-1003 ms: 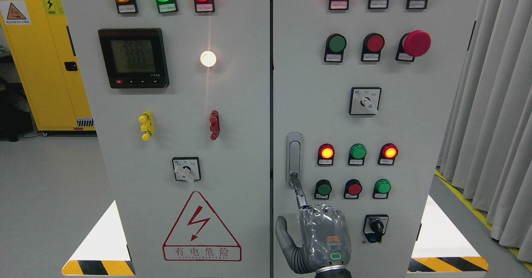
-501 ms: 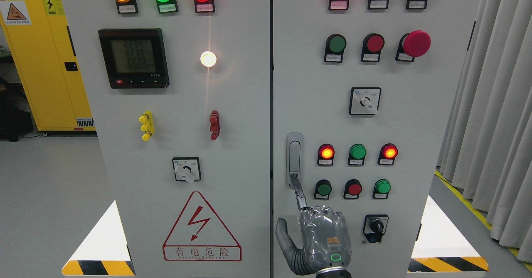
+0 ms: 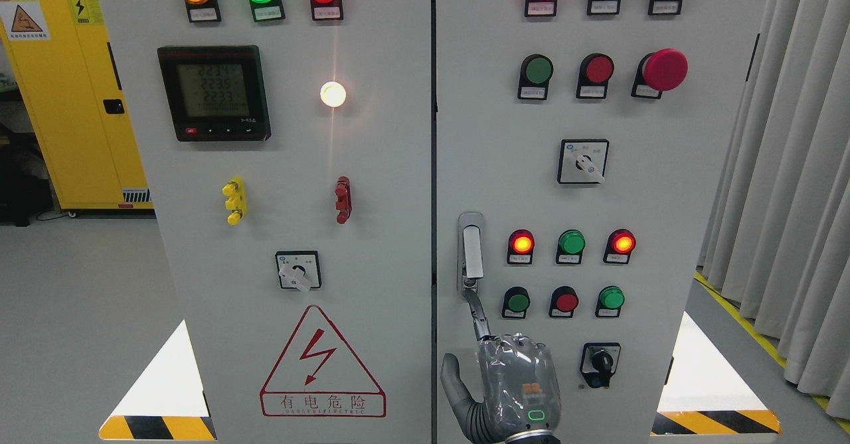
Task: Release door handle
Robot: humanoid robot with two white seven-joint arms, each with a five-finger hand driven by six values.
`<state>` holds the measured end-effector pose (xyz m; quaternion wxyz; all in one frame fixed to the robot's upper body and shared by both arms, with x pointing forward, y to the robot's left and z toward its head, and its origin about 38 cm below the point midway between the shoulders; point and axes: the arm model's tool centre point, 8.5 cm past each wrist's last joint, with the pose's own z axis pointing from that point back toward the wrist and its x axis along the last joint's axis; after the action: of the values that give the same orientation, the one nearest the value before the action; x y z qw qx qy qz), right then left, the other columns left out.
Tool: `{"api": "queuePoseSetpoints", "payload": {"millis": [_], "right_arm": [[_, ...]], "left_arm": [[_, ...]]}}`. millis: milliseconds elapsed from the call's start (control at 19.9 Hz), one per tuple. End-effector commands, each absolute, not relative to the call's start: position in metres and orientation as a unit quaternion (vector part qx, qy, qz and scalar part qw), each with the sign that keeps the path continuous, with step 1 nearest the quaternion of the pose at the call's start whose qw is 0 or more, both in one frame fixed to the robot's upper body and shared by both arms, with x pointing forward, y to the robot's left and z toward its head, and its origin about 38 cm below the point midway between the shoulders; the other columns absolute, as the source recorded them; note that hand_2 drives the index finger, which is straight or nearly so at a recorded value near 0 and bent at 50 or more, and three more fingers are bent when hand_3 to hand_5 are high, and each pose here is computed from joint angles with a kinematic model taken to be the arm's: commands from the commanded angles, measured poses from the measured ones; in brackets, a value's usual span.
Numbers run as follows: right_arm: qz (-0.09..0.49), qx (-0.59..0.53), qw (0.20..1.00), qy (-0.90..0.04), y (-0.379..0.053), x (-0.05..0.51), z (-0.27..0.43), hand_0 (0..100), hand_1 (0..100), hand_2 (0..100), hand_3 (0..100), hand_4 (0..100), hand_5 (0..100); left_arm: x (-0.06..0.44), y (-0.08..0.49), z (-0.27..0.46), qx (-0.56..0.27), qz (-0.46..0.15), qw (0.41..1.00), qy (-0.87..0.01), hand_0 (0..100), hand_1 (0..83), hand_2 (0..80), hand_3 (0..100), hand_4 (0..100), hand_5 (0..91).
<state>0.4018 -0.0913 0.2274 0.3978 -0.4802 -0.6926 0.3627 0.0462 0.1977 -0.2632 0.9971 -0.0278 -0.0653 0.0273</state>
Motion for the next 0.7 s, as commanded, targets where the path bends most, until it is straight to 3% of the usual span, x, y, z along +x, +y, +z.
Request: {"api": "queuePoseSetpoints", "payload": {"millis": [0,401,652], "right_arm": [[0.359,-0.480,0.396,-0.695,-0.092,0.400,0.228,68,35,4,100,100,100],[0.337,-0.482,0.378,-0.715,-0.094,0.390,0.247,67,34,4,100,100,100],[0.328,-0.482,0.370,-0.723,-0.094,0.386,0.255,68,35,12,100,100,100]], "left_arm": [[0.046,0.198,-0.263,-0.028,0.027,0.997,-0.066,12,55.6,0.0,0,0,0.0],[0.046,0.198,-0.263,-0.028,0.027,0.997,-0.066,12,55.6,0.0,0,0,0.0],[0.046,0.198,-0.263,-0.028,0.027,0.997,-0.066,12,55.6,0.0,0,0,0.0]]}}
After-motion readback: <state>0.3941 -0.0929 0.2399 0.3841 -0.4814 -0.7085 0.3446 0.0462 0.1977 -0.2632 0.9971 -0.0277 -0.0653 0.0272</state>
